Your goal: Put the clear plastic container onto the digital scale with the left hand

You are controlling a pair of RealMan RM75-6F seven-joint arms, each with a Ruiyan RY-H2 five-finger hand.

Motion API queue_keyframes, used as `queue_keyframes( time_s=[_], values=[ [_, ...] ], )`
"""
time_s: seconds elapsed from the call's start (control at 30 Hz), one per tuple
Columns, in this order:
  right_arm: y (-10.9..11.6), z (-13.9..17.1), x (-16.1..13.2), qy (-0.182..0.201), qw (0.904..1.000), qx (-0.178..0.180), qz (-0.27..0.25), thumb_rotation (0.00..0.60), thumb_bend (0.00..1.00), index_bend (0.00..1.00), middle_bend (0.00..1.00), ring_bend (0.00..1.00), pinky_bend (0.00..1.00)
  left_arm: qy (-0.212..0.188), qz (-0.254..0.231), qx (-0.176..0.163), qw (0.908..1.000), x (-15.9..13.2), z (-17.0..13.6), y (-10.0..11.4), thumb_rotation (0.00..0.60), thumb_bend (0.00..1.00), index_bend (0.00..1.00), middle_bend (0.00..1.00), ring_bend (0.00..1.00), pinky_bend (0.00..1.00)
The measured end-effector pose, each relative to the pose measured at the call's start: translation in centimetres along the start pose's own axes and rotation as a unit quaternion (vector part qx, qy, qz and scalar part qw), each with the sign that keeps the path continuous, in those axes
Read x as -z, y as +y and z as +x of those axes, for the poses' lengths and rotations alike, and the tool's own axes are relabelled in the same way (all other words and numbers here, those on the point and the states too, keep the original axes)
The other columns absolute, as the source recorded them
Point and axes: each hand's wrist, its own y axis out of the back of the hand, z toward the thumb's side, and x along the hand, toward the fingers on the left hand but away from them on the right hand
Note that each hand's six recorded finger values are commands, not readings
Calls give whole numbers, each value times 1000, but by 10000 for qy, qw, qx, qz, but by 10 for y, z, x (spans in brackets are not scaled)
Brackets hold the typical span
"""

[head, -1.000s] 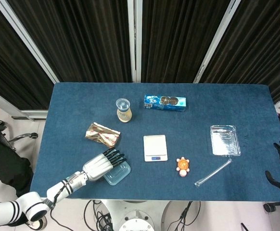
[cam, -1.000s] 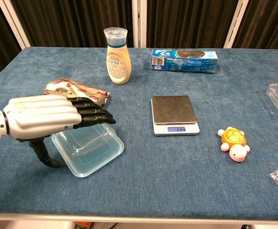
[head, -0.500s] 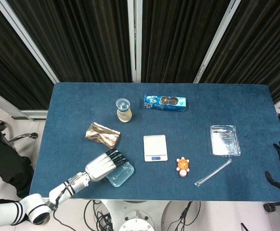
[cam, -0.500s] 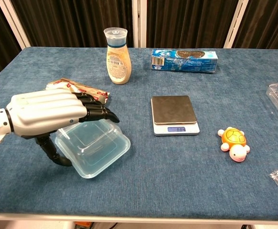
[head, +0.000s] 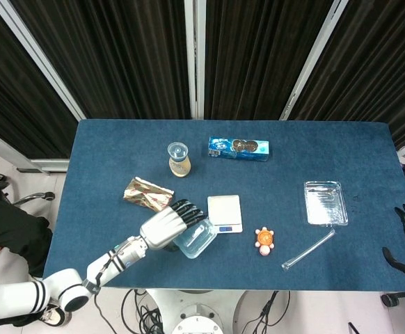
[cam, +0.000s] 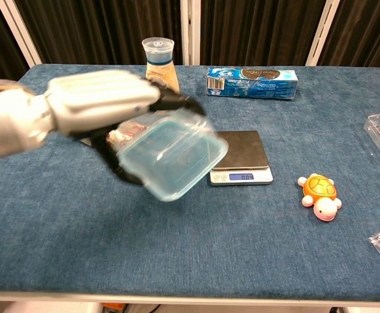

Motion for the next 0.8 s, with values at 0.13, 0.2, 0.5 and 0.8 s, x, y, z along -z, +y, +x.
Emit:
queue_keyframes(
  time_s=[0.13,0.2,0.5,0.8],
  values=[
    [5,2,7,-72,9999,65,-55,600,215,0,0,0,0,70,-70,6,10000,0,31,5,600,261,388,428,237,268],
    [7,2,12,-127,9998,96,-82,600,215,0,0,0,0,59,52,16,10000,-1,42,6,600,261,388,428,237,264],
    [14,4,30,-308,9992,188,-165,600,216,0,0,0,0,99,298,184,9993,-5,88,-4,600,264,387,428,237,262],
    [16,4,39,-385,9988,220,-230,600,218,0,0,0,0,146,277,241,9992,-13,123,-6,600,264,363,409,235,261]
  ],
)
